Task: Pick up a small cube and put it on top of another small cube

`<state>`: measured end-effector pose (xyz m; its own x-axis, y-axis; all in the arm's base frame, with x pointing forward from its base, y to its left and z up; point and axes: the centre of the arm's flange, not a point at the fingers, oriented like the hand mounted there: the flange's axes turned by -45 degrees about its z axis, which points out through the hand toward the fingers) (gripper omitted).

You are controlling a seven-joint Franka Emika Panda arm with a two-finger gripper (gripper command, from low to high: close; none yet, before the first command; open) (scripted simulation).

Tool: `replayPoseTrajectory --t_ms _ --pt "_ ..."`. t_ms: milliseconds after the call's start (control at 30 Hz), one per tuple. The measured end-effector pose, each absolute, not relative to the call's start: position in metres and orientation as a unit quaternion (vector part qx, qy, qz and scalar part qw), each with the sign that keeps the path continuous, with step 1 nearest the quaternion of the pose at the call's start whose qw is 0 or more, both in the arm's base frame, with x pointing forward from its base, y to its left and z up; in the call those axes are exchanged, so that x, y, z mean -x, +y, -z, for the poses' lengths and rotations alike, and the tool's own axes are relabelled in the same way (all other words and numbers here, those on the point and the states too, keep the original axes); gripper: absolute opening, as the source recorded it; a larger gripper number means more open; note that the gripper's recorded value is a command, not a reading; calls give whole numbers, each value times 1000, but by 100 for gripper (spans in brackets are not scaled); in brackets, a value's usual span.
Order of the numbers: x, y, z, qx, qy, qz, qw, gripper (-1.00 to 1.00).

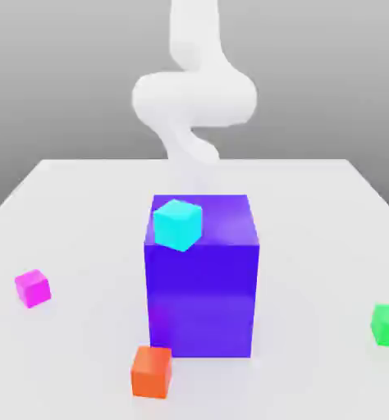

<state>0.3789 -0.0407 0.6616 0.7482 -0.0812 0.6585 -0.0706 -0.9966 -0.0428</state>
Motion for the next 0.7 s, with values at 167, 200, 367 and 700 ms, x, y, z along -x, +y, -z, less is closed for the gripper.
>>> replayPoseTrajectory --t_ms 167,200,367,700 --pt "-415 -131 -544 955 121 271 15 0" --pt "-416 -147 -520 957 137 256 16 0" --pt "-395 -224 -404 959 220 178 17 0" --pt "-239 -316 -206 920 392 16 2 0"
